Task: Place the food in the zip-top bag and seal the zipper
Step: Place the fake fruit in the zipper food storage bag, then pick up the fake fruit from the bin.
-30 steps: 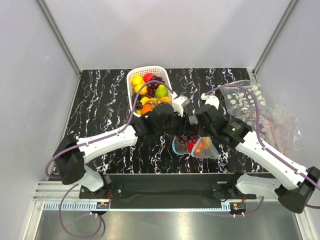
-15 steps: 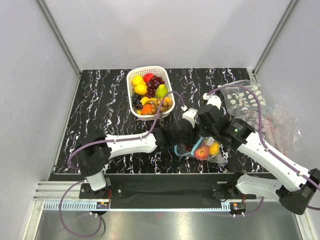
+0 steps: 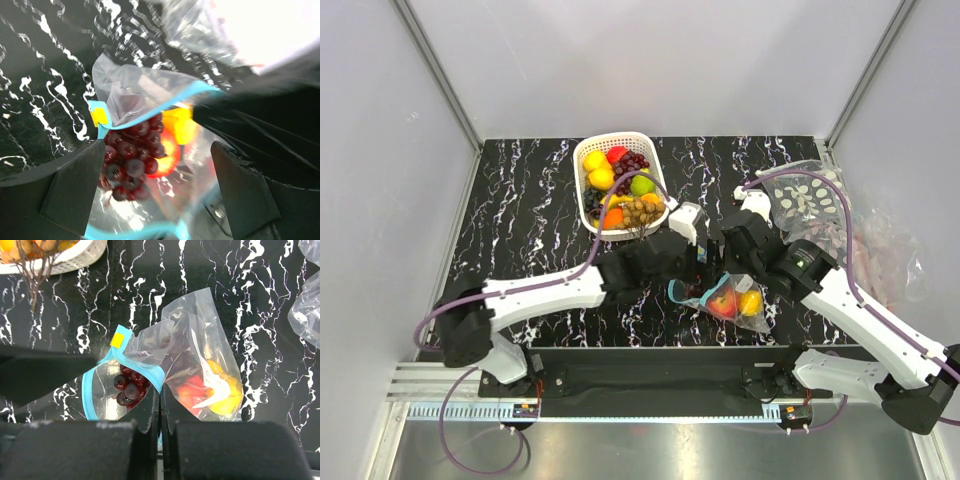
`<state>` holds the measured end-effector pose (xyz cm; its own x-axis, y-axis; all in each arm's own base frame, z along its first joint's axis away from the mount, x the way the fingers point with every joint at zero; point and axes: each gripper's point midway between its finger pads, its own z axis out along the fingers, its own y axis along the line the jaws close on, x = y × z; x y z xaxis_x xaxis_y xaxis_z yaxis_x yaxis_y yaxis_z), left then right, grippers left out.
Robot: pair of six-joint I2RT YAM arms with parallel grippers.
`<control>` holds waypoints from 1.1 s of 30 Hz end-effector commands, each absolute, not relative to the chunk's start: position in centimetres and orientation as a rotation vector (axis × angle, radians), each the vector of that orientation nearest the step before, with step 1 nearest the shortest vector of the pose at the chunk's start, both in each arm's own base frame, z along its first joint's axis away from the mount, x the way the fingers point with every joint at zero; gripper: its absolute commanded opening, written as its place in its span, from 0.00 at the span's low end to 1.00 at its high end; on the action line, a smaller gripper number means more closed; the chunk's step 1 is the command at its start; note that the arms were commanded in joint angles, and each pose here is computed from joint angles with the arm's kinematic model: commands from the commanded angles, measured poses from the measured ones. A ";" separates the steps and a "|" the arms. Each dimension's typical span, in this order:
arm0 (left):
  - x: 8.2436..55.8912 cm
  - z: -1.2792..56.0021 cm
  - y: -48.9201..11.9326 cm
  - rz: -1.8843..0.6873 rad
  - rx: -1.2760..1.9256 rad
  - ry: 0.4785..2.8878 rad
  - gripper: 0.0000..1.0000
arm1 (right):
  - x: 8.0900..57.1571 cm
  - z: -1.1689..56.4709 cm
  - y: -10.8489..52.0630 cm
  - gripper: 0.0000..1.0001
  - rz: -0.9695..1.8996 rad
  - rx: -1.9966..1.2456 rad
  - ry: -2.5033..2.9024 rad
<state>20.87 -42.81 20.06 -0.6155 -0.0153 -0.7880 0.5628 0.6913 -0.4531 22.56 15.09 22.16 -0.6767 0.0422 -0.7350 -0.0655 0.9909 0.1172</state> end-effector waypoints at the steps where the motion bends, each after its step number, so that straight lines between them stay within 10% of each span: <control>1: 19.6 25.1 -42.1 -0.992 0.434 1.992 0.93 | 23.3 24.6 16.3 0.00 0.276 0.040 2.219; 21: 42.4 27.8 -18.7 -0.378 -0.110 2.046 0.96 | 23.6 24.3 16.8 0.00 0.267 0.019 2.229; 33: 53.8 22.8 -17.0 -0.218 0.118 2.200 0.99 | 23.8 23.7 17.1 0.00 0.257 -0.006 2.245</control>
